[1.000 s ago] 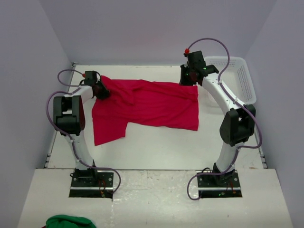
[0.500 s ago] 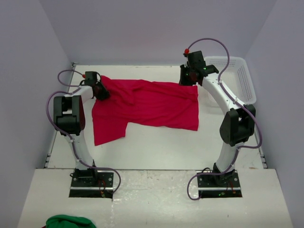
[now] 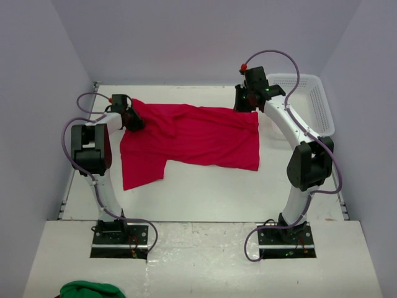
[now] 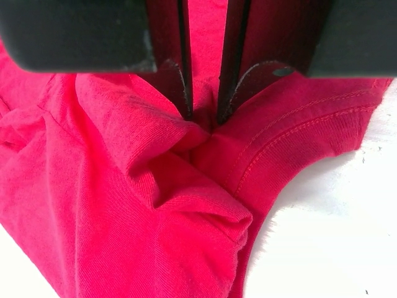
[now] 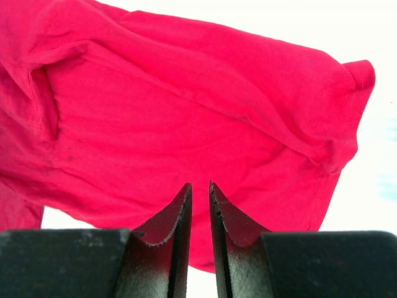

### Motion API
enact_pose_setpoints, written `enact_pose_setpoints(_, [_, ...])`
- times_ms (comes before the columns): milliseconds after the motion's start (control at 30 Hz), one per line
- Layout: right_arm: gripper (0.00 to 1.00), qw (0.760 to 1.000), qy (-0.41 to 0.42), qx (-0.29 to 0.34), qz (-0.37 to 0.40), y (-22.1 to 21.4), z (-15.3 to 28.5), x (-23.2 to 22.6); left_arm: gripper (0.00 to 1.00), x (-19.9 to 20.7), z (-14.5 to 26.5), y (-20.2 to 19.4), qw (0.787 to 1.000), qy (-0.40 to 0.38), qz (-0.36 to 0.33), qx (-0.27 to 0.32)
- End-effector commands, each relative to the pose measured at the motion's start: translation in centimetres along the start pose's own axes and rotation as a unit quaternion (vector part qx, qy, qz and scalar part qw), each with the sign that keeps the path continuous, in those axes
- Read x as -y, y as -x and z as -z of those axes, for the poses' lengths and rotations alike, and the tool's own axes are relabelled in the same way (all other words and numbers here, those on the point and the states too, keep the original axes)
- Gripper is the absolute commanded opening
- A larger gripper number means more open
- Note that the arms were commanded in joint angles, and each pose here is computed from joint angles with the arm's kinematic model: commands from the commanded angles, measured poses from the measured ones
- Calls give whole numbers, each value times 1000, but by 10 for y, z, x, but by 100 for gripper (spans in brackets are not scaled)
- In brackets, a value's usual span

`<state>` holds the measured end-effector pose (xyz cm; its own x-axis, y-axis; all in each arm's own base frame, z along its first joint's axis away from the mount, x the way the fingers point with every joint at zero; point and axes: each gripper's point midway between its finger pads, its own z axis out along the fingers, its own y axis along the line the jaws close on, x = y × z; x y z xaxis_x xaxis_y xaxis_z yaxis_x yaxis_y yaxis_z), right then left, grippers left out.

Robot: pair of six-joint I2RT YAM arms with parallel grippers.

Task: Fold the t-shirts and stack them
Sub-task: Fold the flattened tshirt in 1/3 of the way

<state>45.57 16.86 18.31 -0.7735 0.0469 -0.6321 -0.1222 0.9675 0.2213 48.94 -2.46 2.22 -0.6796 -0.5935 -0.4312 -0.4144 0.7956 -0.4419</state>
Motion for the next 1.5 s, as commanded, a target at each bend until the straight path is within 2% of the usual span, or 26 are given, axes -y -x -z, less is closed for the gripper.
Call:
enact_pose_setpoints(0, [19, 1000, 9, 14, 0, 8, 2, -6, 23, 6, -2, 1, 1000, -16, 2, 2])
enact_pose_setpoints(200, [19, 1000, 12, 17, 0, 11, 3, -7, 17, 7, 3, 1, 1000, -14, 0, 6])
enact_pose_setpoints(633, [19, 1000, 15, 14, 2, 11, 3, -10, 15, 20, 26, 7, 999, -21, -8, 25])
enact_pose_setpoints(933, [19, 1000, 12, 16, 6, 9, 7, -11, 0, 27, 28, 12, 999, -26, -12, 29])
enact_pose_setpoints(1000, [19, 1000, 11, 16, 7, 9, 8, -11, 0, 29, 30, 15, 999, -26, -11, 31])
enact_pose_setpoints(1200, [20, 1000, 11, 19, 6, 10, 10, -11, 0, 27, 55, 20, 999, -6, -11, 52])
enact_pose_setpoints(1467, [20, 1000, 17, 21, 7, 11, 14, -14, 0, 5, 96, 13, 996, 46, -12, 76])
